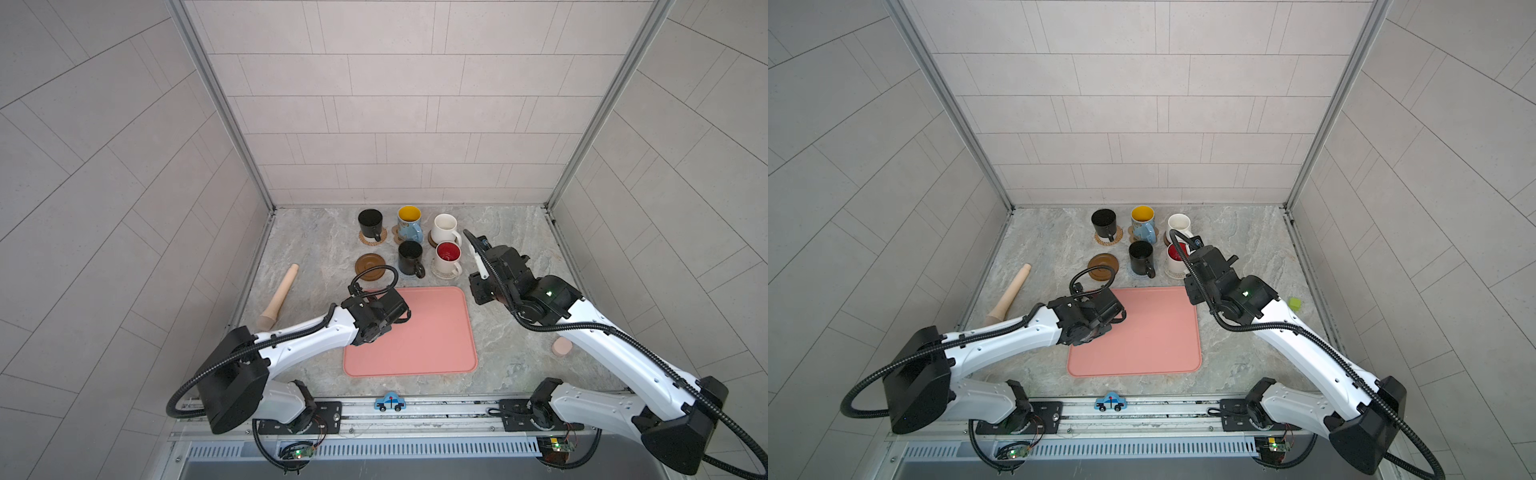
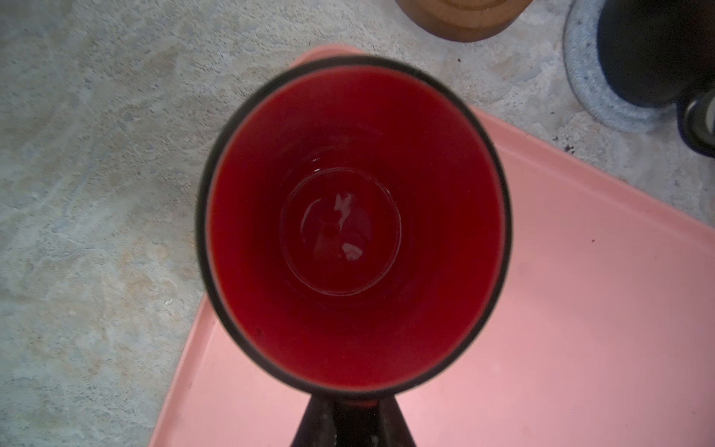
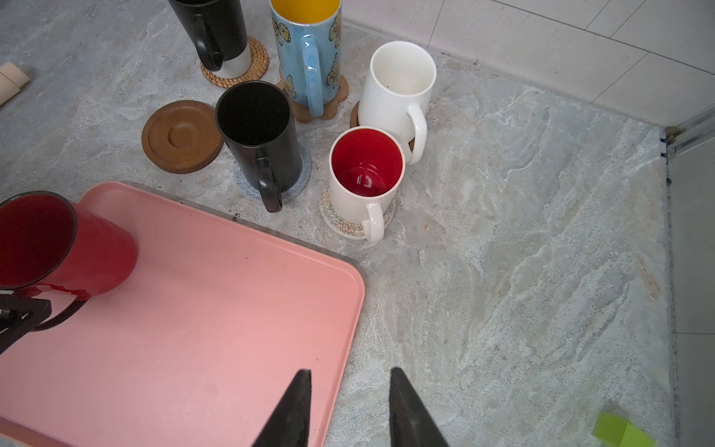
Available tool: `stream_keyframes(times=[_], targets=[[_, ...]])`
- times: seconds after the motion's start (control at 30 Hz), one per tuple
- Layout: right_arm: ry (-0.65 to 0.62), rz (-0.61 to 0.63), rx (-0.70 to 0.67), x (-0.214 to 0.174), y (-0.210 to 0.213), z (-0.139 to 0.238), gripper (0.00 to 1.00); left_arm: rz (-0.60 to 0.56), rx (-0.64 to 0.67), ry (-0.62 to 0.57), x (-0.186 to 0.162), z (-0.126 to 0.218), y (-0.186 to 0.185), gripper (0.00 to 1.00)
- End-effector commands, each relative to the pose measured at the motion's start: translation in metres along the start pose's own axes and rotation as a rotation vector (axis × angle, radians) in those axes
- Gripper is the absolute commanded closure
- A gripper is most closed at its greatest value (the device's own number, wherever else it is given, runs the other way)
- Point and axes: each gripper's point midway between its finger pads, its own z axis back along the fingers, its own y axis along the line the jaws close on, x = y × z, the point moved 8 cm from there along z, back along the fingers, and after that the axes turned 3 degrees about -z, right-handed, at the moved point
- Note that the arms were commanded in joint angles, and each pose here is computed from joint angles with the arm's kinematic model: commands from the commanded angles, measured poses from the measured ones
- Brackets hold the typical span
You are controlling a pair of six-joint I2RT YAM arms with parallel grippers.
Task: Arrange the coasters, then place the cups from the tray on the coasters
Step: 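Close the left gripper on the red mug's rim and lift it, then carry the red mug with the left gripper over the brown wooden coaster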
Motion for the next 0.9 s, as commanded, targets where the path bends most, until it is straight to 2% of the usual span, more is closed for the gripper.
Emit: stream_keyframes(times=[0.0,0.43,0.87], targets=[[-0.005,-0.014,-0.014,-0.003,-0.004,0.005,0.63,0.019,0.029,-0.068,0.011,0.006,0.005,0.90],[-0.013,-0.018,-0.027,-0.005,-0.009,0.011,0.64,0.107,-0.024,-0.198,0.049,0.028,-0.002,0.92],[-0.007,-0.031,-0.040,-0.009,-0.014,0.015,0.64,0.154,-0.054,-0.205,0.106,0.007,-0.036,0.92]])
